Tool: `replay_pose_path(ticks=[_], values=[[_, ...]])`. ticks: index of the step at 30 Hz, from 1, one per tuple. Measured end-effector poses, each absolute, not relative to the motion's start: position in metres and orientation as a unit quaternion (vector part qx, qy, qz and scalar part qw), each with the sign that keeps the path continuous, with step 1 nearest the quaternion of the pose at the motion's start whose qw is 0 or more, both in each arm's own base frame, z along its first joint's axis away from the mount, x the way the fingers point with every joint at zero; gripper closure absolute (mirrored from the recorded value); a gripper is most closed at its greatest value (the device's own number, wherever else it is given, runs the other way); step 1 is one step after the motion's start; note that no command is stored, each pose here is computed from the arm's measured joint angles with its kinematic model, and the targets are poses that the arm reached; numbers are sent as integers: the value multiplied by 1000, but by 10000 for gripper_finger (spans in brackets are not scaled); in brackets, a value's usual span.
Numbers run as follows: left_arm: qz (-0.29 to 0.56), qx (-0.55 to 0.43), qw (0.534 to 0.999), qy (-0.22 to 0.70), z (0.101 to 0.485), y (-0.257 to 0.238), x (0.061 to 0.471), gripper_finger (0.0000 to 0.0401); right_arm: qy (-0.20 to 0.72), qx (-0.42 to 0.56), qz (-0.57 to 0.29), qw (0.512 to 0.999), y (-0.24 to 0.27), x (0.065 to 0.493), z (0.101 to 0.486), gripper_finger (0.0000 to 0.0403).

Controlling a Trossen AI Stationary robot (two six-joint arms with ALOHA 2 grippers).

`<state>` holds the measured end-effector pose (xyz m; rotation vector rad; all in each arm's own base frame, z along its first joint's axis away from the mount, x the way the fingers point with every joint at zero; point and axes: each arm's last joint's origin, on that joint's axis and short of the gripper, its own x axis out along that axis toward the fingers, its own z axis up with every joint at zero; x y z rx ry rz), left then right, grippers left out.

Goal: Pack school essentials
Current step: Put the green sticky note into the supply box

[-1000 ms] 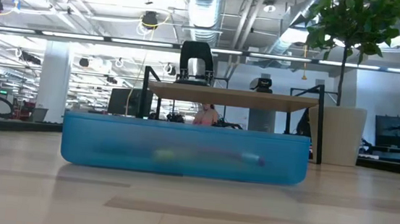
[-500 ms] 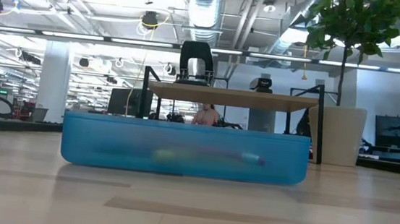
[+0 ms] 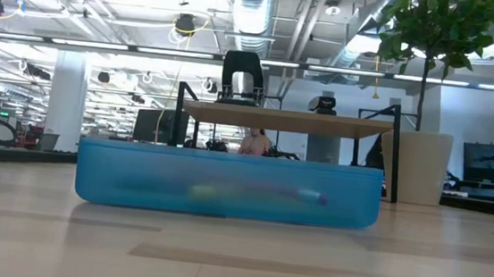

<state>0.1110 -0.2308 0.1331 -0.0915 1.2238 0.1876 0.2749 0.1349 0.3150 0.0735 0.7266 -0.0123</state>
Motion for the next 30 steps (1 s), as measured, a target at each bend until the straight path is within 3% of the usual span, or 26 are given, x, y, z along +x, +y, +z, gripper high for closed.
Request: replay_pose_path(ticks=[15,30], values=[[39,1,884,466,174,-215,122,398,353,30,-7,935,132,276,315,237],[-45,114,942,314,216,-160,235,398,347,30,-18,937,122,282,316,237]])
